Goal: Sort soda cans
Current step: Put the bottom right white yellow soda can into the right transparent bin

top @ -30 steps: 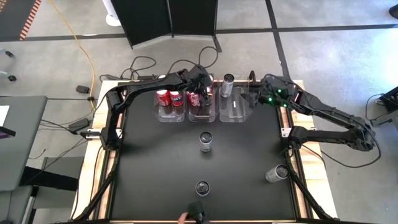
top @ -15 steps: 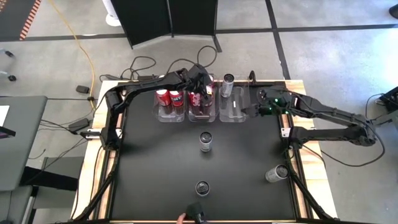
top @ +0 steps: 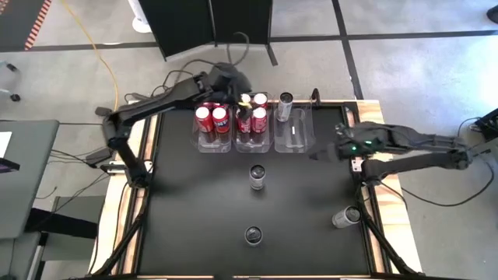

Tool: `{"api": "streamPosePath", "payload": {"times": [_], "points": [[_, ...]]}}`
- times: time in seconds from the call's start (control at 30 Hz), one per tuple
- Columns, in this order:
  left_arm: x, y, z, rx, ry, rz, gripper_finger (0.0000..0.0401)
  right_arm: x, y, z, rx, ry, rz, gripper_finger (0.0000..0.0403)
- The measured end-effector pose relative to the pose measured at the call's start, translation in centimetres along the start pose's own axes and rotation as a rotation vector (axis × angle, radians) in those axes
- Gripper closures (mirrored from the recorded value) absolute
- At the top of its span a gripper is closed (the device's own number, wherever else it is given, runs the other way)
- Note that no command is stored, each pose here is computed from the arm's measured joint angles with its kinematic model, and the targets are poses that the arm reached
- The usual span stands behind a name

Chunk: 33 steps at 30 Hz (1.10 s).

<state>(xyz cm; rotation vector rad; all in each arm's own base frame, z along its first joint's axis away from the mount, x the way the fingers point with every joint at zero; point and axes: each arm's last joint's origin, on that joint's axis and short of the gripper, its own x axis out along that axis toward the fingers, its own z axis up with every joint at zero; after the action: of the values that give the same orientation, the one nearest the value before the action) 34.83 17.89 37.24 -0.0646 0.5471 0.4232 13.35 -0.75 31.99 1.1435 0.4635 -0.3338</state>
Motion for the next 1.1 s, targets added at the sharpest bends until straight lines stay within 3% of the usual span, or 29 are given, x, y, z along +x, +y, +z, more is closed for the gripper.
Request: {"api": "streamPosePath", "payload": {"times": [0.13,0.27,0.4,0.57,0.7,1.0,1.1], "points": [[-2.9,-0.2,-1.0,-0.022,-0.042,0.027,0.0076,-3.1,1.6,-0.6,0.009,-0.091,0.046,0.0093],[-5.6,-1.3,-3.4,-0.092,-0.069,-0.007,0.0083,-4.9,1.6,-1.9,0.083,0.026,-0.037,0.0093],[-8.1,-4.0,-5.8,-0.141,-0.142,-0.083,0.0085,-5.2,1.7,-3.7,0.12,0.192,-0.199,0.0093],[-10.6,-6.1,-9.2,-0.129,-0.119,0.071,0.0086,-5.3,2.5,-6.0,0.189,0.396,-0.481,0.0108],[-12.3,-7.3,-10.7,-0.209,-0.137,0.021,0.0086,-4.7,4.5,-7.9,0.203,0.502,-0.544,0.0118],[-12.5,-9.4,-12.1,-0.211,-0.129,-0.017,0.0086,-2.2,5.3,-12.2,0.022,0.509,-0.803,0.0119],[-12.4,-9.9,-12.3,-0.191,-0.114,-0.03,0.0086,-1.1,5.5,-13.7,-0.117,0.52,-0.804,0.0115]]}}
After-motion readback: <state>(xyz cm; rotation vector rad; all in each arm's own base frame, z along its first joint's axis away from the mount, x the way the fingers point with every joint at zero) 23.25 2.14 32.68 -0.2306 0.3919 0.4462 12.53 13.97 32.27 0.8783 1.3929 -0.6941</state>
